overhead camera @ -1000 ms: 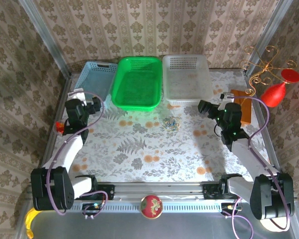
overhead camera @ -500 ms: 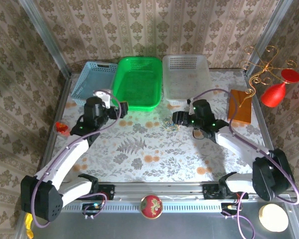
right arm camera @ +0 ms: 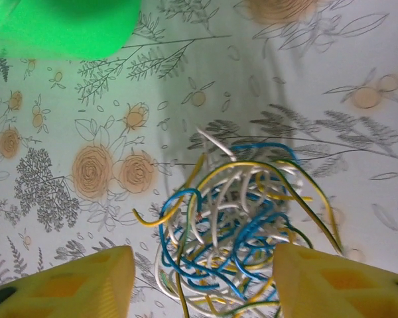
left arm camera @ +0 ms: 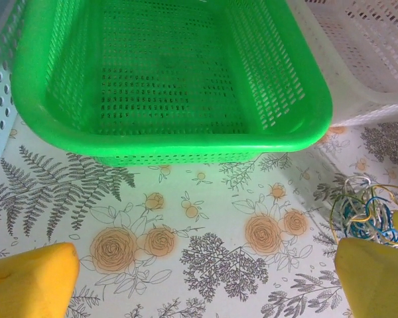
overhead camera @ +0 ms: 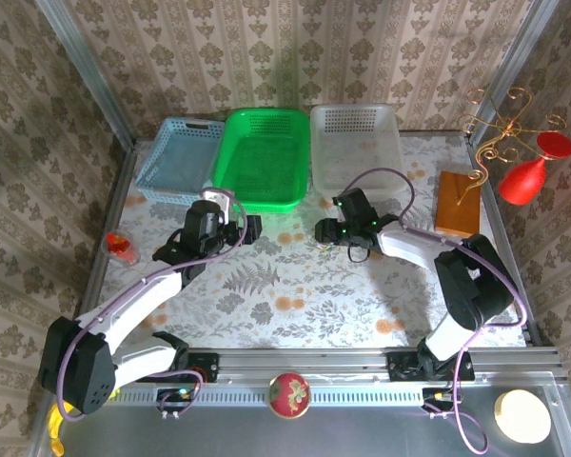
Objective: Untangle the cables
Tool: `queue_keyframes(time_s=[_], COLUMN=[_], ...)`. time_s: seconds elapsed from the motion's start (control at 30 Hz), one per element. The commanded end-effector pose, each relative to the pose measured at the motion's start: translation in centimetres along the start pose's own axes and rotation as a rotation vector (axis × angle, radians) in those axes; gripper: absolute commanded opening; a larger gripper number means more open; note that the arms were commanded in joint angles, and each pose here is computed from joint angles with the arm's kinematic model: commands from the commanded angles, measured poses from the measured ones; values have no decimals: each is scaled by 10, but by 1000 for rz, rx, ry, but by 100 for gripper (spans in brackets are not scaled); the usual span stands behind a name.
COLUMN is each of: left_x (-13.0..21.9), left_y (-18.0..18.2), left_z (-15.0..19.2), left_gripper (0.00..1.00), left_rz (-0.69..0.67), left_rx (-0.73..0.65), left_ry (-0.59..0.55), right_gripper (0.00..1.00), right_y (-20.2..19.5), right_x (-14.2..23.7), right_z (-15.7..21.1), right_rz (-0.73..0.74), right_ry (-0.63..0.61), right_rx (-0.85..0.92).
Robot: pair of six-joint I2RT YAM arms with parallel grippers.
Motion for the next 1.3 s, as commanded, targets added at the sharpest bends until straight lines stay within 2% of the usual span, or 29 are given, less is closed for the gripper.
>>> queue_keyframes(time_s=[0.0, 0.1, 0.23, 0.47, 0.6, 0.9, 1.1, 1.27], left_x=[-1, 0, 0, -1, -2, 6, 17, 28], left_y=[0, -1, -2, -3, -6, 10, 40, 57], left_z=[-6, -8, -9, -9, -9, -13, -22, -26], left_gripper=[100, 100, 100, 100, 100, 100, 100, 100], left_rz=[-11, -7, -2, 21, 42, 19, -5, -26], left_rx=[24, 29, 28, 38, 44, 134, 262, 310], left_ry=[-28, -35, -37, -41, -35, -14, -35, -62], right_gripper=[52, 45, 45, 50, 51, 53, 54, 55], right_y=[36, 69, 89, 64, 60, 79, 88, 90], right_x=[-5, 1, 26, 69, 76, 58, 32, 14], right_z=[12, 28, 34, 12, 11, 41, 45, 47], right_rz=[-97, -187, -273, -158, -84, 59, 202, 294], right_ry=[56, 93, 73, -59, -33, 141, 177, 207], right_rx=[39, 66, 62, 84, 186, 513, 675, 772])
Point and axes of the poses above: each hand's point on the last joint's axis, 136 mm out from that joint toward the fingers, its own x axis back along the fingers, its own y axis along the line the jaws close on, z = x × y, the point moved 3 cm from there along x, back along the fingers, and after that the axes turned 4 degrees about -x, right-handed, at the moved point
